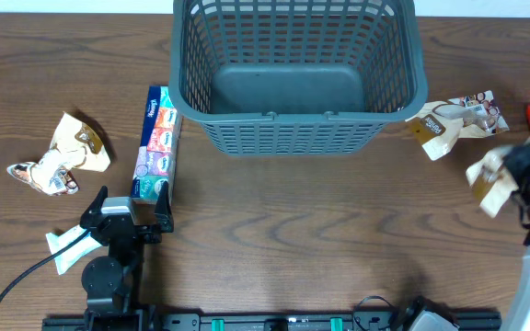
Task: Pack container
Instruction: 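Carry the mushroom bag over the grey basket and release it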
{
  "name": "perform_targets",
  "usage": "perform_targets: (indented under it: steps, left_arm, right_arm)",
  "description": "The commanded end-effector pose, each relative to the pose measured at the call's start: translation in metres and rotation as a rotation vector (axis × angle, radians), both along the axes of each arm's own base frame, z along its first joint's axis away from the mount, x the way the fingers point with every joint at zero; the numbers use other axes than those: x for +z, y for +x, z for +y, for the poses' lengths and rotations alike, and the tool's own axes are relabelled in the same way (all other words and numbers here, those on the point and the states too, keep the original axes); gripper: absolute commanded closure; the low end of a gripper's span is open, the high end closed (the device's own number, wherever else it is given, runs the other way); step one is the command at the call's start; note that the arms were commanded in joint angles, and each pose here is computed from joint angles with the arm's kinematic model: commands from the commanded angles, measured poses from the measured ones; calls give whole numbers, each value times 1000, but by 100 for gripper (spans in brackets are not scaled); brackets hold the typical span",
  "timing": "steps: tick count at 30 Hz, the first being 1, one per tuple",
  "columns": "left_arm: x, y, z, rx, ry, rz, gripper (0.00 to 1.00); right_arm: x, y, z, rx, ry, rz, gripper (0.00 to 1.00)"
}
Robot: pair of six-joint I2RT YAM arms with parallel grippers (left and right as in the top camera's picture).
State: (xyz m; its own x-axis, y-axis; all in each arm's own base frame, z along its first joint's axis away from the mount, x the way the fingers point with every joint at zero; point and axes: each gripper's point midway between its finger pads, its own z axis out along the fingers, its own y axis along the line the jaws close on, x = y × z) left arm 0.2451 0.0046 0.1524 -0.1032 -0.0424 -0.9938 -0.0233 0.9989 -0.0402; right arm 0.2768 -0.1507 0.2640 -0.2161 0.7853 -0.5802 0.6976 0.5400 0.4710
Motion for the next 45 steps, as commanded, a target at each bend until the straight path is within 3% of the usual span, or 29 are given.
perform_targets:
  steps: [1, 10, 17, 23, 27, 36, 45]
  left_arm:
    - [-15, -1, 0, -1, -3, 46, 1]
    - [-15, -1, 0, -1, -3, 46, 1]
    - [-15, -1, 0, -1, -3, 46, 1]
    - [-15, -1, 0, -1, -3, 46, 2]
    - [-15, -1, 0, -1, -3, 46, 1]
    - [-15, -1, 0, -1, -3, 46, 2]
    - [-15, -1, 0, -1, -3, 46, 1]
  right_arm:
    - [59, 20, 21, 142, 6, -164, 99]
    - [204, 59, 82, 491, 22, -517, 99]
    - [238, 107, 153, 720, 79, -565, 99]
    - [199, 152, 231, 933, 127, -472, 99]
    - [153, 173, 254, 946, 75, -341, 99]
    - [58, 188, 294, 1057, -52, -59, 99]
    - [-16, 206, 303, 1104, -85, 123, 99]
